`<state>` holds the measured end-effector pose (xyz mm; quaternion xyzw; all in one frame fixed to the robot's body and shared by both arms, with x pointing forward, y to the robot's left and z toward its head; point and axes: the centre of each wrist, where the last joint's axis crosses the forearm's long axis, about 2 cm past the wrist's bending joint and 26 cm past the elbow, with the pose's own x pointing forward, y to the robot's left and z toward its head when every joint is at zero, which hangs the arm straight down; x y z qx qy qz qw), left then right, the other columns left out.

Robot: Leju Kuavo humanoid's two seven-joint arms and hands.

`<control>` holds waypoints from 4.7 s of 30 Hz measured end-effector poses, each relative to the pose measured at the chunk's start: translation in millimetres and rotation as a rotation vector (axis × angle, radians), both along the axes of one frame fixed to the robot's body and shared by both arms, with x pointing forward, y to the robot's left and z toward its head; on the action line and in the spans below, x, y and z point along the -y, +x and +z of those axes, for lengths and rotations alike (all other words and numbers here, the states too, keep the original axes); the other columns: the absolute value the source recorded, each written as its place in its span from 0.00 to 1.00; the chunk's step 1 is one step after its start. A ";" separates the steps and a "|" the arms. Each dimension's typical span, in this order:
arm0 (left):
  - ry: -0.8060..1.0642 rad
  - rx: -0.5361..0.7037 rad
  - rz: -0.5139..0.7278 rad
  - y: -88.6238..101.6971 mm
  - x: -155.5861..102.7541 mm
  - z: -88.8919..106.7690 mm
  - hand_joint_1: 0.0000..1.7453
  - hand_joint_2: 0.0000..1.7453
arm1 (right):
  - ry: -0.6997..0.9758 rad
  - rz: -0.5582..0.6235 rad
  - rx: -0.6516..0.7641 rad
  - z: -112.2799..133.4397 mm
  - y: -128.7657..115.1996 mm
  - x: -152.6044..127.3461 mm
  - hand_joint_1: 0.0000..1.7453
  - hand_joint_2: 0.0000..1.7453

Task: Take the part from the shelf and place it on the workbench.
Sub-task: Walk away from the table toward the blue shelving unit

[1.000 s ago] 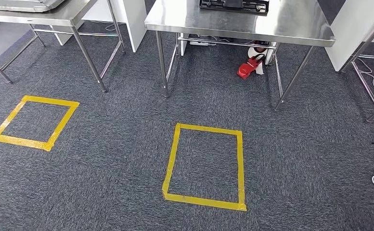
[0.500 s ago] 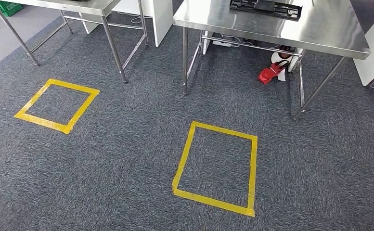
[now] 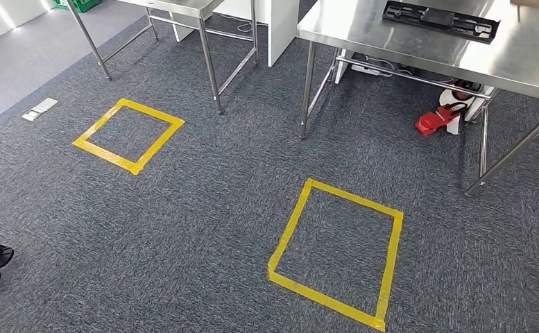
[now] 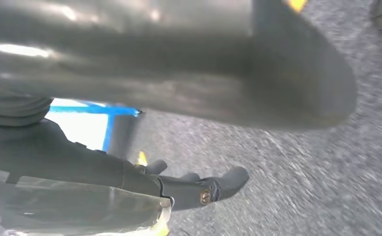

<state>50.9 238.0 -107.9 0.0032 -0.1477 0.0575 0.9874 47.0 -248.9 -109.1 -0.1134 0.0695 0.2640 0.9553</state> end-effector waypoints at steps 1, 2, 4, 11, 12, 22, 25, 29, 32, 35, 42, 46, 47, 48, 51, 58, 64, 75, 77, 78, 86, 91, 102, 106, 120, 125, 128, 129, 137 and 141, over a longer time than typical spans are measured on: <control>-0.002 -0.039 -0.084 -0.4 1.7 0.1 0.00 0.00 | 0.005 0.009 -0.011 0.0 0.1 -0.5 0.00 0.00; -0.004 -0.065 -0.151 -0.4 3.2 0.2 0.00 0.00 | 0.013 0.019 -0.021 0.0 -0.3 -1.3 0.00 0.00; -0.006 -0.083 -0.234 0.0 6.5 0.6 0.00 0.00 | 0.028 0.033 -0.038 -0.2 -2.0 -2.7 0.00 0.00; 0.038 -0.082 -0.259 0.8 2.4 0.4 0.00 0.00 | 0.088 0.118 -0.120 1.0 -0.9 -15.2 0.00 0.00; 0.040 -0.081 -0.255 1.6 1.6 0.4 0.00 0.00 | 0.093 0.128 -0.126 1.2 -0.7 -17.1 0.00 0.00; 0.053 -0.114 -0.219 0.3 -1.2 0.0 0.00 0.00 | 0.112 0.200 -0.133 2.4 4.4 -22.1 0.00 0.00; 0.047 -0.167 -0.189 -0.5 -0.9 -0.1 0.00 0.00 | 0.115 0.253 -0.143 2.3 3.5 -21.6 0.00 0.00; 0.048 -0.242 -0.189 -0.9 -0.4 -0.1 0.00 0.00 | 0.124 0.288 -0.145 2.2 2.3 -22.0 0.00 0.00; 0.057 -0.262 -0.217 -2.2 -0.9 -0.3 0.00 0.00 | 0.130 0.288 -0.154 2.5 3.8 -22.9 0.00 0.00; 0.050 -0.250 -0.267 -1.0 0.7 0.0 0.00 0.00 | 0.123 0.273 -0.176 2.5 3.1 -23.5 0.00 0.00; 0.049 -0.226 -0.339 3.2 3.0 0.7 0.00 0.00 | 0.103 0.249 -0.183 2.7 2.5 -26.1 0.00 0.00; 0.050 -0.234 -0.344 4.1 4.0 0.9 0.00 0.00 | 0.102 0.247 -0.183 2.6 2.8 -25.4 0.00 0.00; 0.049 -0.236 -0.345 3.6 4.4 0.9 0.00 0.00 | 0.102 0.247 -0.182 2.6 2.9 -25.1 0.00 0.00; 0.048 -0.237 -0.345 3.6 4.6 0.9 0.00 0.00 | 0.102 0.246 -0.181 2.6 3.2 -24.8 0.00 0.00; 0.042 -0.235 -0.342 4.7 5.8 1.2 0.00 0.00 | 0.103 0.253 -0.174 3.1 7.0 -24.9 0.00 0.00; 0.036 -0.246 -0.338 2.2 8.6 1.2 0.00 0.00 | 0.108 0.264 -0.189 2.9 5.1 -24.9 0.00 0.00; 0.034 -0.254 -0.348 -0.9 8.5 0.8 0.00 0.00 | 0.114 0.263 -0.190 3.1 4.0 -27.4 0.00 0.00; 0.025 -0.245 -0.364 1.6 8.5 1.1 0.00 0.00 | 0.105 0.256 -0.202 2.6 0.7 -27.0 0.00 0.00; 0.022 -0.238 -0.370 0.2 8.6 0.9 0.00 0.00 | 0.099 0.247 -0.198 2.6 1.2 -26.5 0.00 0.00; 0.022 -0.233 -0.371 -0.5 8.6 0.8 0.00 0.00 | 0.097 0.241 -0.196 2.5 1.0 -26.2 0.00 0.00; 0.002 -0.224 -0.394 -2.1 8.6 0.6 0.00 0.00 | 0.108 0.208 -0.178 2.7 3.5 -24.9 0.00 0.00; -0.006 -0.208 -0.404 -5.2 8.2 0.1 0.00 0.00 | 0.112 0.205 -0.167 2.1 -2.4 -26.3 0.00 0.00; -0.022 -0.167 -0.405 -9.7 9.6 -0.2 0.00 0.00 | 0.116 0.188 -0.159 1.5 -8.7 -27.1 0.00 0.00; -0.022 -0.148 -0.407 -6.8 9.8 0.1 0.00 0.00 | 0.120 0.182 -0.146 1.9 -7.8 -28.9 0.00 0.00; -0.045 -0.126 -0.417 -5.0 16.2 1.1 0.00 0.00 | 0.112 0.163 -0.136 1.9 -5.3 -27.3 0.00 0.00; -0.079 -0.133 -0.407 -7.9 15.7 0.7 0.00 0.00 | 0.115 0.159 -0.134 2.4 -3.8 -29.7 0.00 0.00; -0.095 -0.130 -0.403 -5.3 15.9 1.1 0.00 0.00 | 0.115 0.158 -0.141 2.1 -7.1 -29.9 0.00 0.00; -0.099 -0.131 -0.400 -5.3 15.8 1.1 0.00 0.00 | 0.115 0.159 -0.142 2.0 -7.6 -29.8 0.00 0.00; -0.102 -0.128 -0.390 -2.2 13.6 1.2 0.00 0.00 | 0.116 0.160 -0.138 2.4 -5.1 -30.5 0.00 0.00; -0.102 -0.136 -0.389 -2.5 13.6 1.1 0.00 0.00 | 0.113 0.159 -0.136 2.4 -3.9 -29.4 0.00 0.00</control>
